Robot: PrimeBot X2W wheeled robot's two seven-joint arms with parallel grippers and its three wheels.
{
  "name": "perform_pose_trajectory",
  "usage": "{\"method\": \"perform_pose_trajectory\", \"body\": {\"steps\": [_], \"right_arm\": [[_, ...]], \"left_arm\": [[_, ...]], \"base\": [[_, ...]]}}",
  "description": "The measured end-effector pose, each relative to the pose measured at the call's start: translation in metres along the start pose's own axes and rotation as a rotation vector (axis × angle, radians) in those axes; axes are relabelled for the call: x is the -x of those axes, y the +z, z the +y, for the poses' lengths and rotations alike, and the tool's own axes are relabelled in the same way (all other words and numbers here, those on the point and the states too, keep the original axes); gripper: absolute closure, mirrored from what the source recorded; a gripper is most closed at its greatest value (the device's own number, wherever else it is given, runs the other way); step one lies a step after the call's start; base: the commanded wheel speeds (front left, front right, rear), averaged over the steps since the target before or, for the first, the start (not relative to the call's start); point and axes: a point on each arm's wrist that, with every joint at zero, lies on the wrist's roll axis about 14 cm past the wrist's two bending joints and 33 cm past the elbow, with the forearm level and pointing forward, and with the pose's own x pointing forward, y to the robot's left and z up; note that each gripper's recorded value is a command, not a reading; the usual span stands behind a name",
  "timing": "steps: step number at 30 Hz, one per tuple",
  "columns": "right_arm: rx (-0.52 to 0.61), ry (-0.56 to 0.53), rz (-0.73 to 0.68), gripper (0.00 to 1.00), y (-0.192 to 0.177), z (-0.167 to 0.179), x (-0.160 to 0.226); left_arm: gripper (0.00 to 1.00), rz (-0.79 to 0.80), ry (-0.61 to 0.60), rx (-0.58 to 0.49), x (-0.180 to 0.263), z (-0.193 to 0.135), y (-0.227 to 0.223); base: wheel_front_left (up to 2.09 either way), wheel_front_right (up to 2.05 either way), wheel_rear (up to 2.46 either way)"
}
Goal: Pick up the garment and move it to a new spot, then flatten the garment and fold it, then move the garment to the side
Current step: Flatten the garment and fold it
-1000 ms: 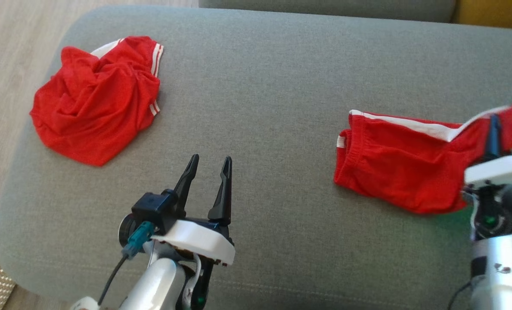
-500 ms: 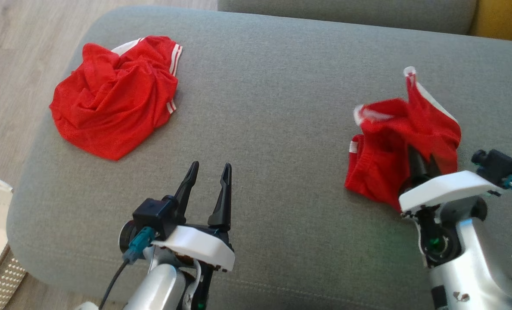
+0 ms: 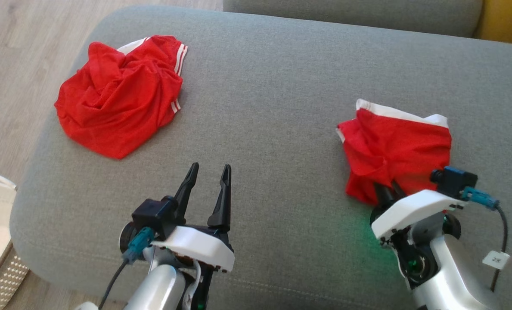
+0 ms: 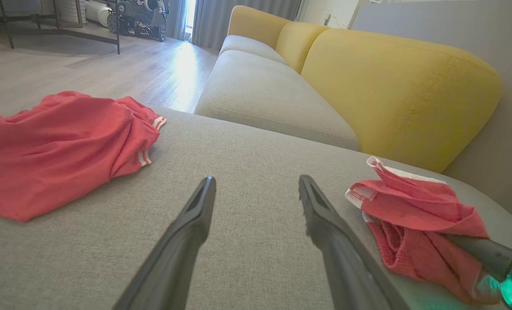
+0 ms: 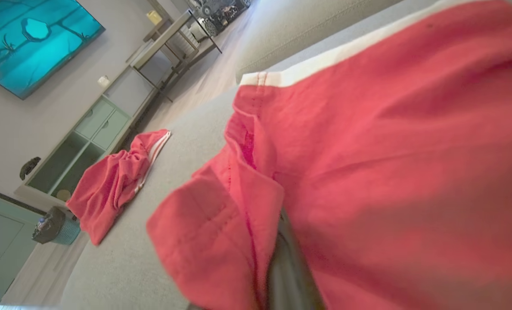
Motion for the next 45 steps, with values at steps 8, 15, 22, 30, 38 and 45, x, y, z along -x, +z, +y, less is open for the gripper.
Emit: {"method": "perform_pose_trajectory", "body": {"steps": [8,15,22,30,38,45], "right_arm": [[0.039,0.024,0.091,0.00,-0.020,0.008,0.003],[0.032,0.044,0.145,0.00,-0.035,0.014,0.007],[0.031,0.072,0.169,0.00,-0.043,0.022,0.007],[0.019,0.070,0.189,0.00,-0.045,0.021,0.012],[0.039,0.117,-0.075,0.00,0.035,0.036,0.034],[0.218,-0.081,-0.261,0.00,0.090,-0.016,0.071]], "left_arm": [[0.00,0.011,-0.008,0.007,-0.001,-0.003,-0.003],[0.00,0.019,-0.013,0.008,-0.002,-0.004,-0.006],[0.00,0.028,-0.009,0.008,-0.003,-0.003,-0.009],[0.00,0.026,-0.017,0.007,-0.003,-0.005,-0.008],[0.00,0.009,-0.054,0.004,-0.004,-0.017,-0.004],[0.00,0.008,-0.114,0.014,-0.003,-0.036,-0.004]], "base": [[0.00,0.00,0.00],[0.00,0.00,0.00],[0.00,0.00,0.00],[0.00,0.00,0.00],[0.00,0.00,0.00],[0.00,0.00,0.00]]}}
